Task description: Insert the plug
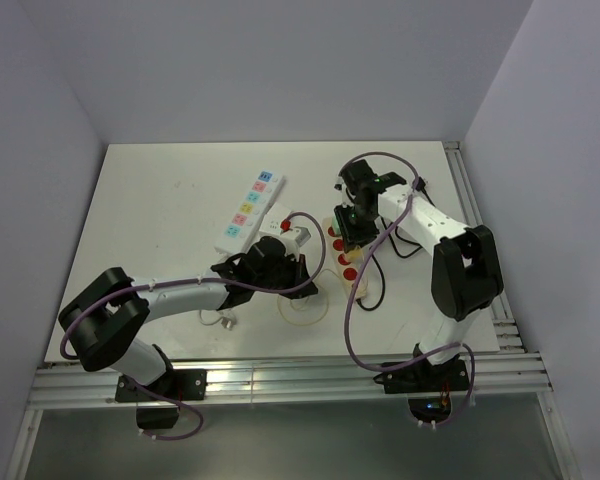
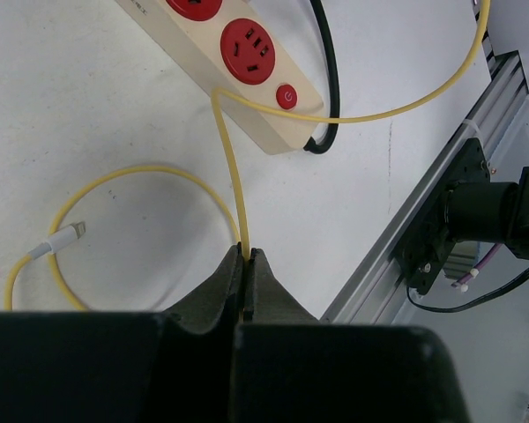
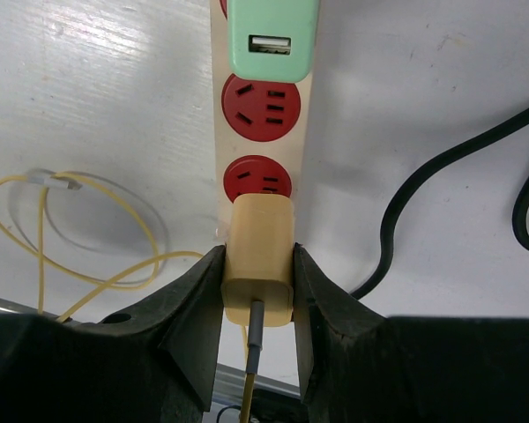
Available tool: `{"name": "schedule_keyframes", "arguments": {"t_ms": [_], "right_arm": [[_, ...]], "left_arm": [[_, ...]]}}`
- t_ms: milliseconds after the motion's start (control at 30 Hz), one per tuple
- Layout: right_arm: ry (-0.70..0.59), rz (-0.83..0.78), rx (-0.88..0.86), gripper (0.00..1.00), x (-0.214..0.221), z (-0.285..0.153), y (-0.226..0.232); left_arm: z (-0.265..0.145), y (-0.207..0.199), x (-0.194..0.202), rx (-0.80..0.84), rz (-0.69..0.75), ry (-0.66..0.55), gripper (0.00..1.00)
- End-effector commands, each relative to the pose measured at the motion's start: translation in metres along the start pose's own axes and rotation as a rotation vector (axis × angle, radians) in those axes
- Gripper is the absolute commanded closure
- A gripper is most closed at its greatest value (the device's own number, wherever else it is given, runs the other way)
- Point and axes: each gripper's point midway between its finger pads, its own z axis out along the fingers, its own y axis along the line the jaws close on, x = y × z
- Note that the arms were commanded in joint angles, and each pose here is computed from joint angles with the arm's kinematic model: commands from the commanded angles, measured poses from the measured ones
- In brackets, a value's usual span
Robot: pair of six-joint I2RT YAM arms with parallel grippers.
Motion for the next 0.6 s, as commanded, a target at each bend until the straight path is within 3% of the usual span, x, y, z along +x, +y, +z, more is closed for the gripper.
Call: {"name": "schedule_keyframes", "arguments": {"t_ms": [0, 567], "right_arm": [[0.009, 0.006, 0.014, 1.0, 0.0, 0.004, -0.004], [0.064, 0.007, 0.029, 1.0, -0.002, 0.022, -0.007]], "left_arm": [[0.001, -0.016, -0.019, 0.03, 0.016, -0.05, 1.0], [0.002, -0.013, -0.02, 0.016, 0.023, -0.051, 1.0]]}}
